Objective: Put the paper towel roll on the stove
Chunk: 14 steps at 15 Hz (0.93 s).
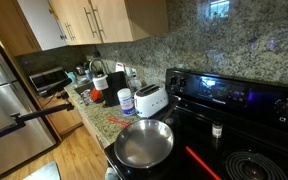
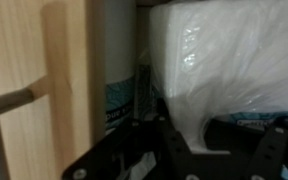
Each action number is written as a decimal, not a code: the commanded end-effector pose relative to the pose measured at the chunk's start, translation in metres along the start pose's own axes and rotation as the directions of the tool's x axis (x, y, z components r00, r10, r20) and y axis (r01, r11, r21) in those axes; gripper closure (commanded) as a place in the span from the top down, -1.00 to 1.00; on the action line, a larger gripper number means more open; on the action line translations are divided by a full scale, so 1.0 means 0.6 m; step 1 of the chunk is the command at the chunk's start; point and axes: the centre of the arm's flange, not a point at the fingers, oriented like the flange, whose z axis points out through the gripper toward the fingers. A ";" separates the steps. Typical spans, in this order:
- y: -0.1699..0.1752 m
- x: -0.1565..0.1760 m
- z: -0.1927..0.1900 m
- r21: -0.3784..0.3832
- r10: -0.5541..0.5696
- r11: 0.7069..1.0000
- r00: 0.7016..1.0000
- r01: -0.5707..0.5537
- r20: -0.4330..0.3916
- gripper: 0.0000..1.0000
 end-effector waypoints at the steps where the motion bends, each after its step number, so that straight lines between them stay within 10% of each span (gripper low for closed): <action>1: -0.016 0.010 -0.055 -0.009 -0.021 1.000 0.996 0.021 -0.088 -0.85; 14: -0.088 -0.047 -0.187 0.008 -0.184 0.981 0.946 0.193 -0.266 -0.92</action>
